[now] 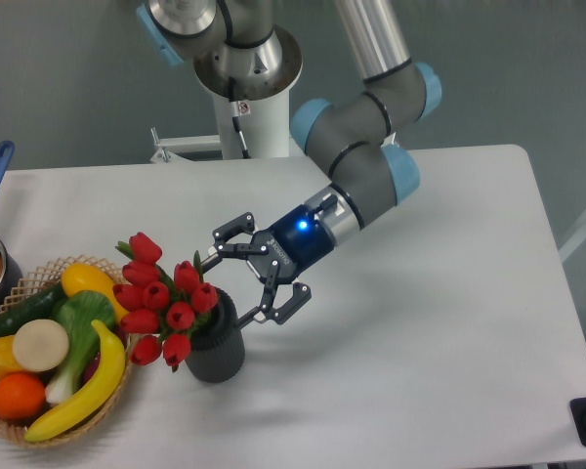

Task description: Insert the flowers into the vase

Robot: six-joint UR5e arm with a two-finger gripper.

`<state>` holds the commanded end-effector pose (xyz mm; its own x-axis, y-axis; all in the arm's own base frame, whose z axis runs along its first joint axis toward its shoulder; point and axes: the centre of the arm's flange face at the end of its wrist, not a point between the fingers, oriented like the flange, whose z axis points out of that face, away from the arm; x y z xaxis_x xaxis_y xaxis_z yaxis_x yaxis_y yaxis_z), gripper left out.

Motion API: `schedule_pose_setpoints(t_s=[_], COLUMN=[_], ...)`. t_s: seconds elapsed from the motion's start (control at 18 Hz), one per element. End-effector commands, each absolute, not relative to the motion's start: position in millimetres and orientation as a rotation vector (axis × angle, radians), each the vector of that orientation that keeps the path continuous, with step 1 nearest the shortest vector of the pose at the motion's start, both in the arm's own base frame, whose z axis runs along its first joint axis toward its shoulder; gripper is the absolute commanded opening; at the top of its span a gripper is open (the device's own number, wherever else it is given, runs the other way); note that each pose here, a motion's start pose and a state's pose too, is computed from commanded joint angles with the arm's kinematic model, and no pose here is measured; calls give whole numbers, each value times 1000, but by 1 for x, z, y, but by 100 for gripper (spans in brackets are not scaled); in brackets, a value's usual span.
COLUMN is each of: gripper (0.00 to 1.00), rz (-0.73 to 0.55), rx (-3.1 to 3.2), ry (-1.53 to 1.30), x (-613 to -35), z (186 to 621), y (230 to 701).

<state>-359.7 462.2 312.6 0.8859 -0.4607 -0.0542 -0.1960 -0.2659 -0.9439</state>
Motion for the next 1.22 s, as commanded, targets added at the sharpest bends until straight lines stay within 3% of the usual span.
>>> schedule_pose_setpoints(t_s=[0.17,0.28,0.72,1.0,1.22], gripper=[100,100,100,100,100], rz=[-184,-102,365,544,572], rx=[-1941,-1960,-2303,-2439,-2499], ry=[485,473,421,456,592], x=[-375,-384,-393,-389,-388], z=[321,349,453,475,479], y=[440,420,343,324,316])
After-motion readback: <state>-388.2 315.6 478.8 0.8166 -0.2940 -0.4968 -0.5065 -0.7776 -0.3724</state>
